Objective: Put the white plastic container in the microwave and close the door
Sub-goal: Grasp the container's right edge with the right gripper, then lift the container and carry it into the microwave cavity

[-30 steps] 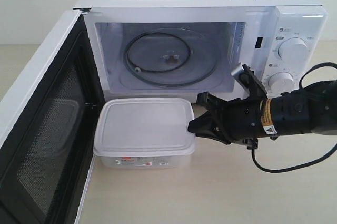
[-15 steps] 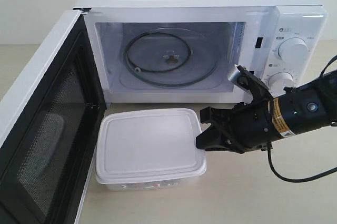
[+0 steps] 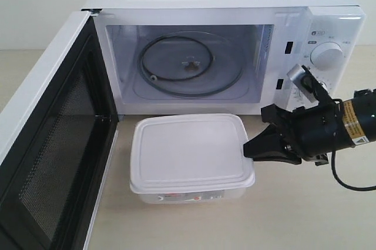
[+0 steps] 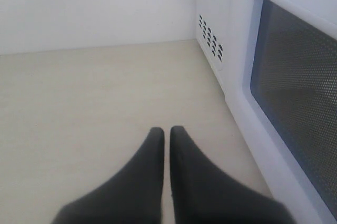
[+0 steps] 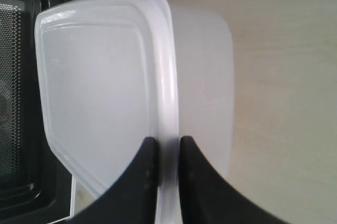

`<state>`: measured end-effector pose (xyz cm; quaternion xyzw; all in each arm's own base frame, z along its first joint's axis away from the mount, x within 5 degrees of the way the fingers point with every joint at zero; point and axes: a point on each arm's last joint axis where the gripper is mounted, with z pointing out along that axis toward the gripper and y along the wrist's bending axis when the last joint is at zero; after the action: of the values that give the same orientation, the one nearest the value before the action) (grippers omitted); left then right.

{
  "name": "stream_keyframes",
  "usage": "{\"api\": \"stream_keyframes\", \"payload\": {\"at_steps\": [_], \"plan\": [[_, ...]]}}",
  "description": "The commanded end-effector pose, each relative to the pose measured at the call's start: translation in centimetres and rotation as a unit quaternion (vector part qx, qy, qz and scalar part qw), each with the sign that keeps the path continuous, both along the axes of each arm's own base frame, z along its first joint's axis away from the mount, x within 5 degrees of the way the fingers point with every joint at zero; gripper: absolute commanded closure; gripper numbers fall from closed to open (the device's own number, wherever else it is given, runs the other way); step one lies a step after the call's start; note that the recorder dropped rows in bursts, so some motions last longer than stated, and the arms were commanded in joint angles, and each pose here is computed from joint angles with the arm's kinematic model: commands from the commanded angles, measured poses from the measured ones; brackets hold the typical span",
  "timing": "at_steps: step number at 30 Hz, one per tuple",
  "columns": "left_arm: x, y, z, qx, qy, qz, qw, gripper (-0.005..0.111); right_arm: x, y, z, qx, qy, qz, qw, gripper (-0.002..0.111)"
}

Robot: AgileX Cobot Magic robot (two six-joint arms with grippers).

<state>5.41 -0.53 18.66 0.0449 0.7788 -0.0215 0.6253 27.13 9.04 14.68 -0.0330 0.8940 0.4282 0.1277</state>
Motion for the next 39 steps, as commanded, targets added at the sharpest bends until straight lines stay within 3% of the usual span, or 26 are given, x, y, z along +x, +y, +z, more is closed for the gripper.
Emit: {"api": "stream_keyframes", "payload": {"at_steps": [1,13,23,27,31,36,39], "plan": [[0.0,0.0,-0.1,-0.003,0.0,0.001,1.0,0.102,-0.2,0.0,0.5,0.026,-0.004,0.018,0.999,0.108],[0.0,0.0,-0.1,-0.003,0.0,0.001,1.0,0.102,-0.8,0.5,1.2,0.066,-0.012,0.062,0.996,0.108],[0.0,0.0,-0.1,-0.003,0.0,0.001,1.0,0.102,0.5,-3.0,3.1,0.13,-0.026,0.035,0.991,0.109],[0.0,0.0,-0.1,-0.003,0.0,0.001,1.0,0.102,1.0,-3.3,2.5,0.094,-0.045,0.02,0.994,0.109],[0.0,0.0,-0.1,-0.003,0.0,0.001,1.0,0.102,-0.1,-3.4,1.1,0.081,-0.011,-0.001,0.997,0.109],[0.0,0.0,-0.1,-0.003,0.0,0.001,1.0,0.102,-2.8,-4.5,-2.7,-0.011,0.079,-0.097,0.992,0.109],[0.0,0.0,-0.1,-0.003,0.0,0.001,1.0,0.102,-4.0,-4.4,-3.4,0.001,0.084,-0.131,0.988,0.109]]}}
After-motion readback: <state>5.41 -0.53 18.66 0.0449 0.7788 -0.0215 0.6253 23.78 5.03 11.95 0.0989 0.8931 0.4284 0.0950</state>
